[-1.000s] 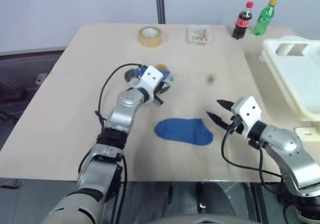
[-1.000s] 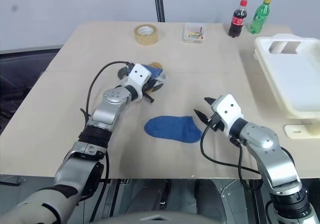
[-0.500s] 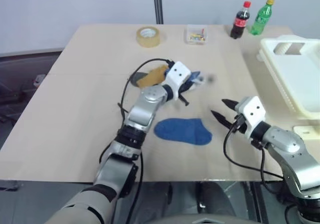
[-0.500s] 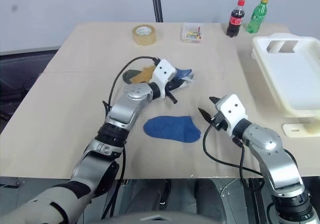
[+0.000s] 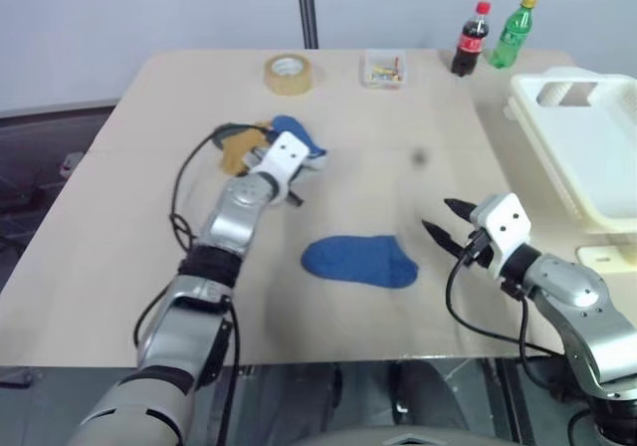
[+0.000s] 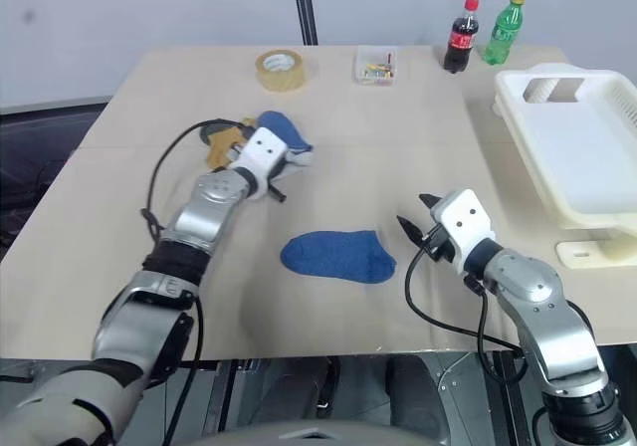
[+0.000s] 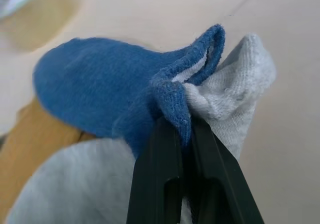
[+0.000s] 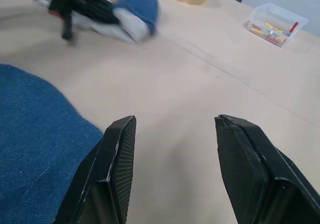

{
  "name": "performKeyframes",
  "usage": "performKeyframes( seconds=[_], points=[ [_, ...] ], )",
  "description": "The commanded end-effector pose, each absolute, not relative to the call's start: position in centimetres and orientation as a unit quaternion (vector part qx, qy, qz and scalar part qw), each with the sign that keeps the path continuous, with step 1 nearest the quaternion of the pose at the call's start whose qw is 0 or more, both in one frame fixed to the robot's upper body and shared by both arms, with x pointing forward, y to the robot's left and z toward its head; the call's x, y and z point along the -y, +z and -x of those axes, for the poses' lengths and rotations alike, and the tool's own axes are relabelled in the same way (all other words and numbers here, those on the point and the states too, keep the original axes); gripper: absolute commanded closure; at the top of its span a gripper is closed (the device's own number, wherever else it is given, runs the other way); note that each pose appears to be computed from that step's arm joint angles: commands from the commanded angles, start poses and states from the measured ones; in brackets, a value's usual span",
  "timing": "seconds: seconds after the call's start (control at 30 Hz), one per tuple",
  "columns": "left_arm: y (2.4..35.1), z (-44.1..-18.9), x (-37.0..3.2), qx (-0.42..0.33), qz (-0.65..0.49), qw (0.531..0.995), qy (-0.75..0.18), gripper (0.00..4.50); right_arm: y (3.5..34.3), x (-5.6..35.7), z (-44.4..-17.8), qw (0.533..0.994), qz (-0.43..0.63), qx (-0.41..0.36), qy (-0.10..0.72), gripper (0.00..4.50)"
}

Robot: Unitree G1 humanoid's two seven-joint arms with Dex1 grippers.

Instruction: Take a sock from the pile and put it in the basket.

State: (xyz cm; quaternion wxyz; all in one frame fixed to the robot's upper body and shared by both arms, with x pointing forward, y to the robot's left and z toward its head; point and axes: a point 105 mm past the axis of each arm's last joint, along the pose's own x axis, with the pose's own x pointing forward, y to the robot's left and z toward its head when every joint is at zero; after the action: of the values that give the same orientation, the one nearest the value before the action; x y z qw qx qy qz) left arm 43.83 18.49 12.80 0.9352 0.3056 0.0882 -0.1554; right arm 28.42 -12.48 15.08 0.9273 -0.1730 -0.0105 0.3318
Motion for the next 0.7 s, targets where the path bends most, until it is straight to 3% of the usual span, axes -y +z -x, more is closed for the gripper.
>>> performKeyframes(
  seconds=[0.03, 0.17, 0.23, 0.33, 0.37, 0.43, 0.7],
  points=[
    [14.5, -44.0, -21.0, -0.065, -0.317, 0.937, -0.134, 4.38, 16.3, 11.7, -28.6, 0.92, 0.179, 0.039, 0.346, 1.89],
    [14.9, -43.1, -20.4, -0.05, -0.312, 0.934, -0.164, 4.38, 16.2, 11.5, -28.7, 0.916, 0.181, 0.039, 0.355, 1.89],
    [14.7, -42.4, -19.8, -0.051, -0.306, 0.934, -0.179, 3.91, 16.2, 11.4, -28.8, 0.915, 0.182, 0.04, 0.357, 1.89],
    [14.7, -41.7, -19.6, -0.042, -0.315, 0.933, -0.166, 2.9, 16.3, 11.4, -28.8, 0.914, 0.182, 0.04, 0.359, 1.89],
    [14.9, -41.5, -19.4, -0.038, -0.317, 0.933, -0.165, 2.2, 16.3, 11.4, -28.8, 0.914, 0.182, 0.04, 0.36, 1.89],
    [14.9, -41.2, -19.1, -0.035, -0.323, 0.931, -0.168, 1.57, 16.3, 11.4, -28.8, 0.913, 0.183, 0.04, 0.362, 1.89],
    [15.9, -41.4, -18.1, -0.025, -0.301, 0.938, -0.168, 1.57, 16.4, 11.4, -28.9, 0.911, 0.186, 0.039, 0.366, 1.89]
  ],
)
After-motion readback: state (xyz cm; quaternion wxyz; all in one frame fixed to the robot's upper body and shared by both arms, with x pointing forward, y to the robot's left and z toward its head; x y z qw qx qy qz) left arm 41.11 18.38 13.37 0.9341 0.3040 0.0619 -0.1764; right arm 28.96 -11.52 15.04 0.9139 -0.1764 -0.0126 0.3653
